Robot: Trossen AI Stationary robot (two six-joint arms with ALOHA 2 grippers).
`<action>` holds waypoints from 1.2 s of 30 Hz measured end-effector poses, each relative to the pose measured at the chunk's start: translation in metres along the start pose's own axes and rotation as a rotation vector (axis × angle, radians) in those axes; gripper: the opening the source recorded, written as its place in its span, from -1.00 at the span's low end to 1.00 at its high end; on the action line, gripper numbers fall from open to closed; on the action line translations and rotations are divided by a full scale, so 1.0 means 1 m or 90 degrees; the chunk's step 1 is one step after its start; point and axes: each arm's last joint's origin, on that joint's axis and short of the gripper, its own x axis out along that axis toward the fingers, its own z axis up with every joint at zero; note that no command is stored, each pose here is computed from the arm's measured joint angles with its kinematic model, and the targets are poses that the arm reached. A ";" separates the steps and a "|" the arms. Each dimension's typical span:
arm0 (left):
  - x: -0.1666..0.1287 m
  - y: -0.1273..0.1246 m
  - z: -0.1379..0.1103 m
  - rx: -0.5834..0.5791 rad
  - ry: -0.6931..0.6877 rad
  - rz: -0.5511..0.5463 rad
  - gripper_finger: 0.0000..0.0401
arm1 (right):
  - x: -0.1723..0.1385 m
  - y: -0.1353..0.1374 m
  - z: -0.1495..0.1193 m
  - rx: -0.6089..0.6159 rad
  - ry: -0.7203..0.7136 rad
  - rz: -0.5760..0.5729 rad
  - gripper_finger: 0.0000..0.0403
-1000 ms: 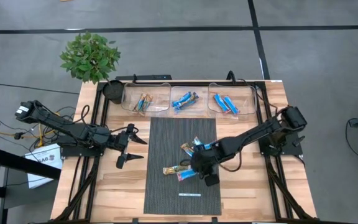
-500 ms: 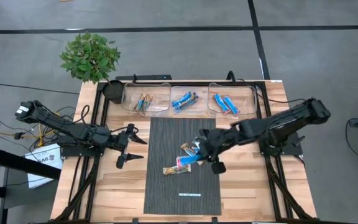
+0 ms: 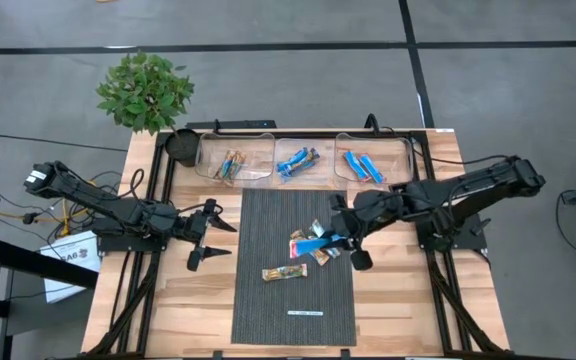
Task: Pick and place Granola Bars by type
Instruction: Put the red granola bar into the right transparent bin
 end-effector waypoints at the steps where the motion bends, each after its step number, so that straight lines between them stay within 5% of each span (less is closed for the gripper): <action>1: 0.000 0.000 0.000 0.000 0.000 0.000 0.43 | 0.001 -0.001 0.000 0.001 0.000 -0.002 -0.66; 13: 0.000 0.000 0.000 -0.001 0.000 0.001 0.43 | -0.003 -0.039 -0.005 0.035 0.007 -0.075 -0.66; 36: 0.000 0.000 -0.002 -0.010 0.014 0.003 0.43 | -0.069 -0.172 -0.048 0.232 0.028 -0.412 -0.67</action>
